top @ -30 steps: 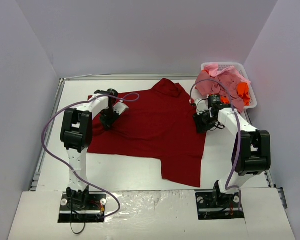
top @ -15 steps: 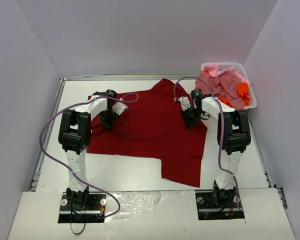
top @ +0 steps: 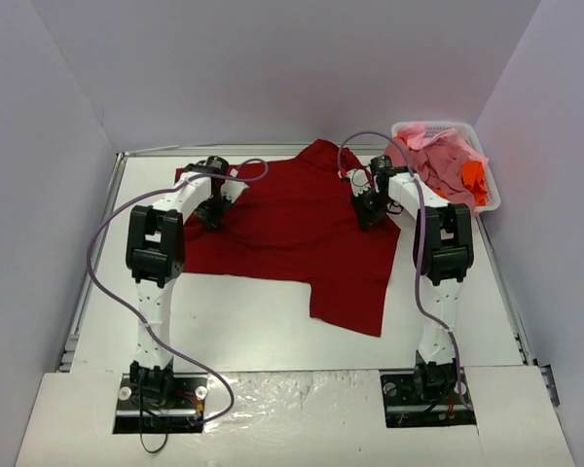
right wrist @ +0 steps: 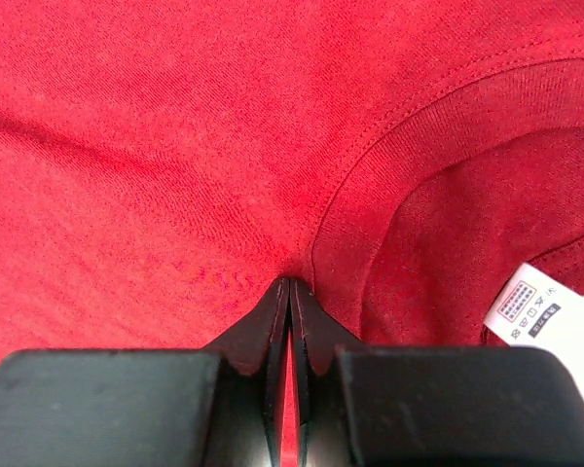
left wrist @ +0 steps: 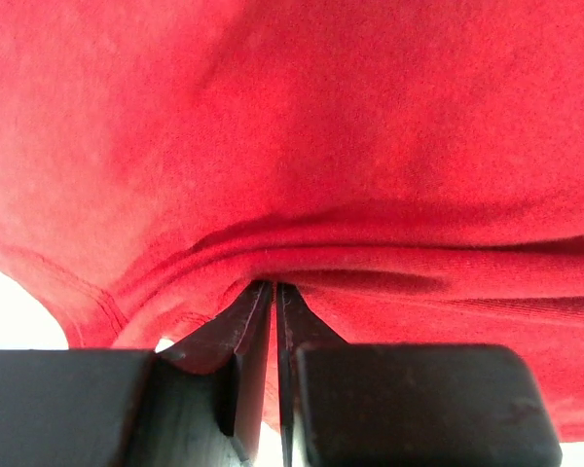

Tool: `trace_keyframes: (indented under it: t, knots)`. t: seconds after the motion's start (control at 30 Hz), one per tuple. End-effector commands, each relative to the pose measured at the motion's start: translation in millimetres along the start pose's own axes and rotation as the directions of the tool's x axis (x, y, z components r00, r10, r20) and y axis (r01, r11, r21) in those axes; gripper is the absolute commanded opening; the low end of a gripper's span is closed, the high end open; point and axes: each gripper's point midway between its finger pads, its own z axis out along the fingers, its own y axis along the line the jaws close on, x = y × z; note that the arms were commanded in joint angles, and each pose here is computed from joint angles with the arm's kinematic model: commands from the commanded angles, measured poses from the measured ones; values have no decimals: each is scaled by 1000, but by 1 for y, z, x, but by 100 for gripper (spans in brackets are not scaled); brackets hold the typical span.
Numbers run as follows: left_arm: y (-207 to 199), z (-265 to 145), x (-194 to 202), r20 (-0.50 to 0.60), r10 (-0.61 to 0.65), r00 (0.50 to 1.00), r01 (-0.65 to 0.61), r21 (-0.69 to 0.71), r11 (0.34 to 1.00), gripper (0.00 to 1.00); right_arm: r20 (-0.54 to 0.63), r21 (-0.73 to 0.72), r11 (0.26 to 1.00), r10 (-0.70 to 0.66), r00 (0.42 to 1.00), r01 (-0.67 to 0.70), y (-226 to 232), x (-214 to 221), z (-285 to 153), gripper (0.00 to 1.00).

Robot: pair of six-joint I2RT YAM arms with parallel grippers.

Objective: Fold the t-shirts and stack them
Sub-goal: Flatten out the tshirt

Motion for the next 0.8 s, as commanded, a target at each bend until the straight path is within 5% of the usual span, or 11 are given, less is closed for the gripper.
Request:
trace_keyframes:
  t: [0.0, 0.27, 0.47, 0.63, 0.77]
  knots:
    - [20, -21, -23, 72, -35, 997, 40, -65, 997, 6, -65, 32, 999, 16, 998, -14, -17, 13, 9, 0]
    - [15, -118, -15, 206, 32, 978, -8, -119, 993, 13, 42, -23, 999, -45, 998, 46, 12, -13, -61, 0]
    - [9, -174, 50, 163, 206, 965, -164, -238, 957, 24, 111, -23, 997, -77, 991, 80, 43, -5, -122, 19]
    - [-23, -135, 120, 65, 395, 917, -374, -210, 903, 25, 89, -66, 995, -68, 994, 74, 65, 42, -131, 38]
    - [-38, -98, 142, 74, 451, 889, -427, -216, 878, 24, 67, -166, 985, -27, 997, 38, 86, 76, -118, 42]
